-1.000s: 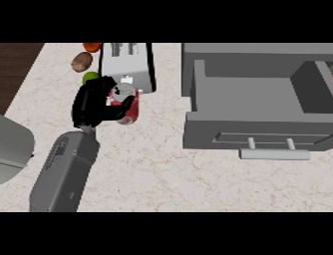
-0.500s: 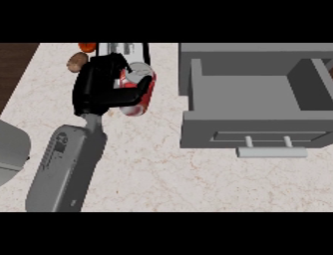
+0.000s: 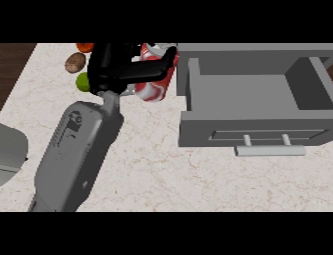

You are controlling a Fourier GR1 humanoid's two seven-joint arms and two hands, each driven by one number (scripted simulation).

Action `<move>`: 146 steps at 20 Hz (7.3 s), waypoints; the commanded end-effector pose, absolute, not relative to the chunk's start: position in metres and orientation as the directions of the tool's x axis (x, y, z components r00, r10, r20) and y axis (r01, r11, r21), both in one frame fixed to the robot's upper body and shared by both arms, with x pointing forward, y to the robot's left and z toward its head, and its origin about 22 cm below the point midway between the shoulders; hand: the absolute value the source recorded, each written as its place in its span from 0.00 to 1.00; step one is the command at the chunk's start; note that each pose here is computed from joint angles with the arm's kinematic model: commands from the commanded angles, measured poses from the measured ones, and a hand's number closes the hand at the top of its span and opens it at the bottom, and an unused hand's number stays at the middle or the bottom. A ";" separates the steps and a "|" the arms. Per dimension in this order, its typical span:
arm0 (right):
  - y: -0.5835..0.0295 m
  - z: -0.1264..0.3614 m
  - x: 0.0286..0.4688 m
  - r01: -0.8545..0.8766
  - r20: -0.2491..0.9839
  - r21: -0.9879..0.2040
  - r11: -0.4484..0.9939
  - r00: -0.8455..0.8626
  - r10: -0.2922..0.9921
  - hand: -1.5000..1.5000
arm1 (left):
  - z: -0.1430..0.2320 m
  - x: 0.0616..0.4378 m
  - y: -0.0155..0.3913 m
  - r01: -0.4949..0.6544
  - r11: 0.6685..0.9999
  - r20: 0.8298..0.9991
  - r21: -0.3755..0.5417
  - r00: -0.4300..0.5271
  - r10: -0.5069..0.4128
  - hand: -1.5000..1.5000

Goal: Pick up the can, place it into the drawer and close the drawer

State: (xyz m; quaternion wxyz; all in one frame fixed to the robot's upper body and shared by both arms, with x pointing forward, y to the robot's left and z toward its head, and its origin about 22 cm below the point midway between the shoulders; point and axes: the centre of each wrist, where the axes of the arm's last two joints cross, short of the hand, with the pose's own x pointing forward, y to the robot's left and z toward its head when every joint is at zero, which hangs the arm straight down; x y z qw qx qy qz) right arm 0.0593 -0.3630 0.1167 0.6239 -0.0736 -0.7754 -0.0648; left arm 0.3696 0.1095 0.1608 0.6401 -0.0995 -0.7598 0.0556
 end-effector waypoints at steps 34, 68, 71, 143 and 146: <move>-0.365 0.135 0.082 0.155 0.970 -0.006 0.988 -0.238 0.043 0.00 | 0.192 0.409 -0.015 0.057 0.995 0.989 -0.084 -0.118 0.090 1.00; -0.350 0.168 0.095 0.154 0.878 -0.290 0.945 -0.350 0.327 0.00 | 0.171 0.420 -0.014 -0.071 0.995 0.992 -0.066 -0.115 0.057 0.00; -0.342 0.163 0.103 0.112 0.847 -0.331 0.937 -0.402 0.348 0.00 | 0.180 0.417 -0.020 -0.068 0.993 0.986 -0.095 -0.145 0.085 0.00; -0.211 0.072 0.452 0.418 0.054 -0.901 0.121 -0.170 0.984 0.00 | 0.225 0.397 0.118 -0.108 0.991 0.984 -0.078 -0.165 0.060 0.00; -0.203 0.075 0.455 0.432 0.056 -0.895 0.113 -0.142 0.988 0.00 | 0.220 0.389 0.107 -0.102 0.991 0.986 -0.084 -0.156 0.067 0.00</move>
